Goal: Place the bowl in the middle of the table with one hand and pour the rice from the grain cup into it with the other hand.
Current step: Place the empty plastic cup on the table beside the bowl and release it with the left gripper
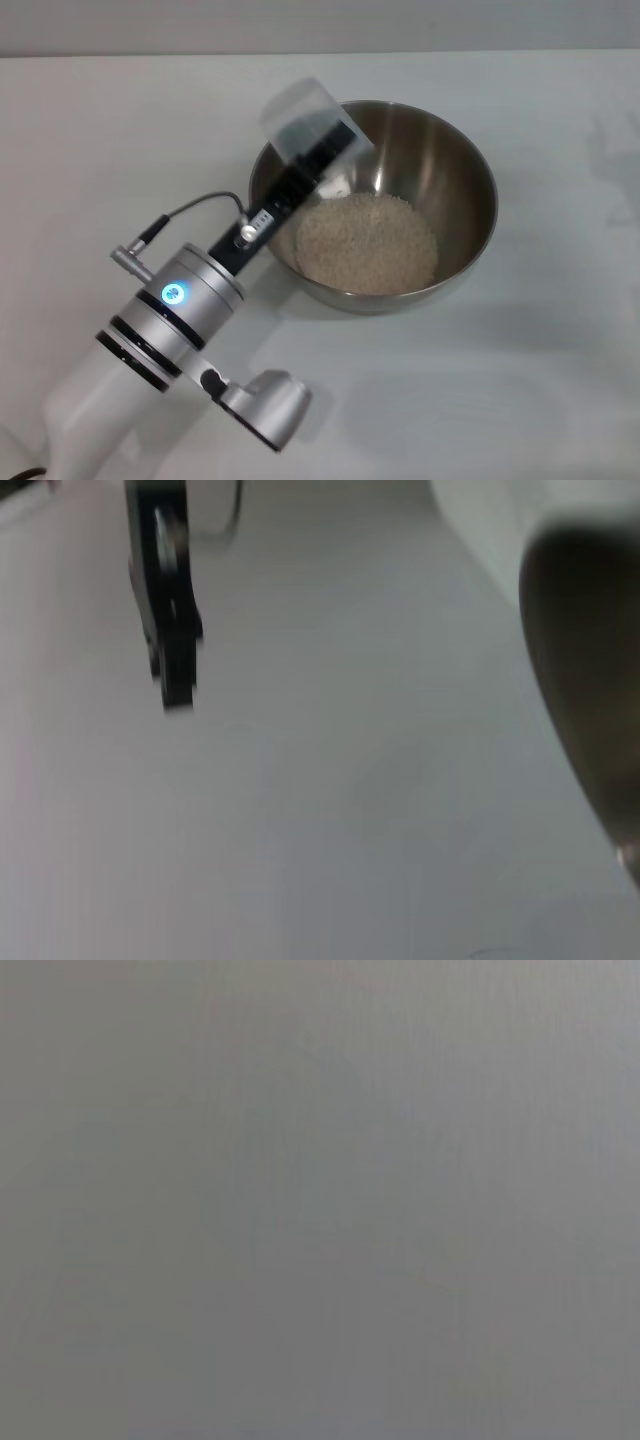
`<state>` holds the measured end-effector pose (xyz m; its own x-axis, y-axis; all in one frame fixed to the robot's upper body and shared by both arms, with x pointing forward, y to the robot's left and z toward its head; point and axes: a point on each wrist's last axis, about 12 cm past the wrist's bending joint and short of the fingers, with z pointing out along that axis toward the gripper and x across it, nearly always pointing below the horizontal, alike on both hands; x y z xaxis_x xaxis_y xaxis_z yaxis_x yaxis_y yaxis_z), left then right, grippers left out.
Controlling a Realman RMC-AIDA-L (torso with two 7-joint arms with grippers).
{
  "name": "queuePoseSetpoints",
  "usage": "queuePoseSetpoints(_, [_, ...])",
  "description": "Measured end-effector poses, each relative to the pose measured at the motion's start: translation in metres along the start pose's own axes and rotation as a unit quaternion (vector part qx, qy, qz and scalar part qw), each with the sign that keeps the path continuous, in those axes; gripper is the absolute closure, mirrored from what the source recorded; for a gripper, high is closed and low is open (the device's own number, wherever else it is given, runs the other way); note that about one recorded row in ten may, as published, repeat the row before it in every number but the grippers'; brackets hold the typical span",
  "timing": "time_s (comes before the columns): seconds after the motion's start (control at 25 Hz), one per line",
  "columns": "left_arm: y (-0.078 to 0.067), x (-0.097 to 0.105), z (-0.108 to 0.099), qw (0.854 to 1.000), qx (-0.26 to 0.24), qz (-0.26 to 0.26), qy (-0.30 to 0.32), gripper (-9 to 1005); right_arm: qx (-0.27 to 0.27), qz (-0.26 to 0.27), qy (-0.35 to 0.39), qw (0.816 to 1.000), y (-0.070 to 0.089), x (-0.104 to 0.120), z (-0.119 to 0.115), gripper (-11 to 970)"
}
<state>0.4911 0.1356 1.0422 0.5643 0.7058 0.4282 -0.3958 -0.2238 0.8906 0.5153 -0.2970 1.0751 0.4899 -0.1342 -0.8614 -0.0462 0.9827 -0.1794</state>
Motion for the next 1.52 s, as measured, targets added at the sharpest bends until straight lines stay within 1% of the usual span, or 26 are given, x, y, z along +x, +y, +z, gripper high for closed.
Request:
queuePoseSetpoints(0.08, [0.0,0.006,0.001,1.0,0.0,-0.003,0.018,987,0.0,0.0,0.001,1.0,0.0,0.0,0.0,522])
queuePoseSetpoints(0.2, [0.001,-0.004,-0.005,1.0,-0.001,-0.003,-0.003,987,0.0,-0.001,0.001,1.0,0.0,0.0,0.0,522])
queuePoseSetpoints(0.36, [0.0,0.003,-0.002,1.0,0.0,-0.019,0.018,987,-0.001,-0.002,0.001,1.0,0.0,0.0,0.0,522])
queuePoseSetpoints(0.44, [0.001,0.007,-0.002,0.998,-0.002,-0.051,0.031,987,-0.001,-0.002,-0.001,1.0,0.0,0.0,0.001,522])
queuePoseSetpoints(0.52, [0.004,0.009,-0.001,0.995,-0.011,-0.091,0.046,987,-0.002,-0.001,-0.002,1.0,0.0,0.0,0.002,522])
queuePoseSetpoints(0.6, [0.007,0.012,0.0,0.986,-0.021,-0.149,0.064,987,-0.002,-0.002,-0.002,1.0,0.0,0.0,0.003,522])
queuePoseSetpoints(0.68, [0.008,0.015,-0.001,0.972,-0.027,-0.219,0.083,987,-0.002,-0.002,-0.003,1.0,0.0,0.0,0.003,522])
queuePoseSetpoints(0.76, [0.008,0.017,-0.003,0.946,-0.034,-0.306,0.1,987,-0.001,-0.002,-0.004,1.0,-0.001,-0.001,0.004,522])
queuePoseSetpoints(0.84, [0.007,0.019,-0.005,0.918,-0.041,-0.376,0.116,987,0.001,-0.002,-0.005,1.0,-0.001,-0.001,0.005,522])
queuePoseSetpoints(0.88, [0.006,0.022,-0.006,0.896,-0.046,-0.421,0.13,987,0.002,-0.002,-0.004,1.0,-0.001,0.0,0.006,522])
queuePoseSetpoints(0.92, [0.005,0.025,-0.007,0.879,-0.051,-0.453,0.143,987,0.002,-0.002,-0.004,1.0,-0.001,0.0,0.007,522])
queuePoseSetpoints(1.04, [-0.002,0.038,-0.011,0.815,-0.073,-0.541,0.197,987,0.0,-0.001,-0.003,1.0,-0.001,0.0,0.01,523])
queuePoseSetpoints(1.08, [-0.005,0.044,-0.013,0.786,-0.081,-0.572,0.22,987,0.0,-0.001,-0.003,1.0,-0.001,0.001,0.011,523])
queuePoseSetpoints(1.12, [-0.007,0.046,-0.015,0.773,-0.085,-0.586,0.229,987,0.0,-0.001,-0.004,1.0,0.0,0.001,0.011,523])
queuePoseSetpoints(1.28, [-0.021,0.058,-0.025,0.704,-0.097,-0.642,0.288,987,-0.002,0.0,-0.007,1.0,0.001,0.0,0.016,523])
queuePoseSetpoints(1.4, [-0.031,0.06,-0.032,0.661,-0.089,-0.674,0.316,987,-0.003,0.001,-0.007,1.0,0.002,0.0,0.018,523])
queuePoseSetpoints(1.52, [-0.04,0.061,-0.038,0.623,-0.078,-0.702,0.334,987,-0.005,0.001,-0.006,1.0,0.003,0.001,0.021,523])
